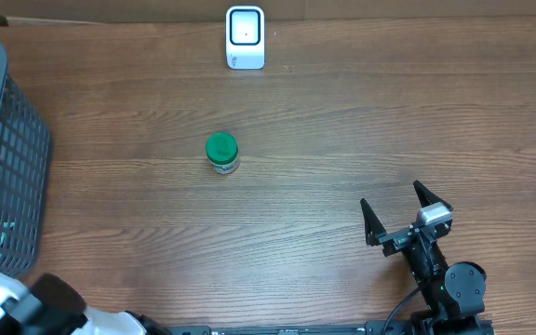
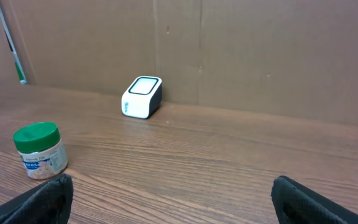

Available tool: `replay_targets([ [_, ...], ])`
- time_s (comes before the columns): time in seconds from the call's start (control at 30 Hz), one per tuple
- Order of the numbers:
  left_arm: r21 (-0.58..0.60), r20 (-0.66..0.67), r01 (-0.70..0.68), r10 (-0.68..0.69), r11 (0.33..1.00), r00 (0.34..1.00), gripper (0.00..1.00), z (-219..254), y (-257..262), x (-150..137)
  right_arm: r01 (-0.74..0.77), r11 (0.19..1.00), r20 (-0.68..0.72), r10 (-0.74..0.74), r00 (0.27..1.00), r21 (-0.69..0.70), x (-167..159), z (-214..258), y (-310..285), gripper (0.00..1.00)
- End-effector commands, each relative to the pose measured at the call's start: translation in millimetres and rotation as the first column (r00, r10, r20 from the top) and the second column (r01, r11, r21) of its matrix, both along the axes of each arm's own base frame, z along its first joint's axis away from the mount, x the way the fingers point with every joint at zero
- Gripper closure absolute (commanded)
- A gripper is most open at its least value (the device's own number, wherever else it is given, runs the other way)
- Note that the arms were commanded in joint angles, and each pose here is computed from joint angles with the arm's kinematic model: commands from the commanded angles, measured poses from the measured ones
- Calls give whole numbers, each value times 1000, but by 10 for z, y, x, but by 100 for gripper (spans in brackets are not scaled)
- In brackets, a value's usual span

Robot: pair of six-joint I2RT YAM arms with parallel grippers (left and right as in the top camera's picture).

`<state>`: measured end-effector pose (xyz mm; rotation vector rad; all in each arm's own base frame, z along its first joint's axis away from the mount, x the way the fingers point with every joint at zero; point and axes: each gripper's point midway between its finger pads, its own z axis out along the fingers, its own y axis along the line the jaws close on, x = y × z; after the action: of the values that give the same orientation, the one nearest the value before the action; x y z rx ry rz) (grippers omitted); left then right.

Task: Scan the item barcode
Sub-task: 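Move the left gripper back into the grey basket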

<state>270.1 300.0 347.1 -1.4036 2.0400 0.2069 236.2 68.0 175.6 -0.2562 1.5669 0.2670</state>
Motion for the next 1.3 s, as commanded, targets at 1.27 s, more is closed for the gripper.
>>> replay_targets([
  [1.27,-293,-606,393,-487,872,629,0,-3044,673,117,-8,1000,3,8,1000,5,-5,-17,16,0],
])
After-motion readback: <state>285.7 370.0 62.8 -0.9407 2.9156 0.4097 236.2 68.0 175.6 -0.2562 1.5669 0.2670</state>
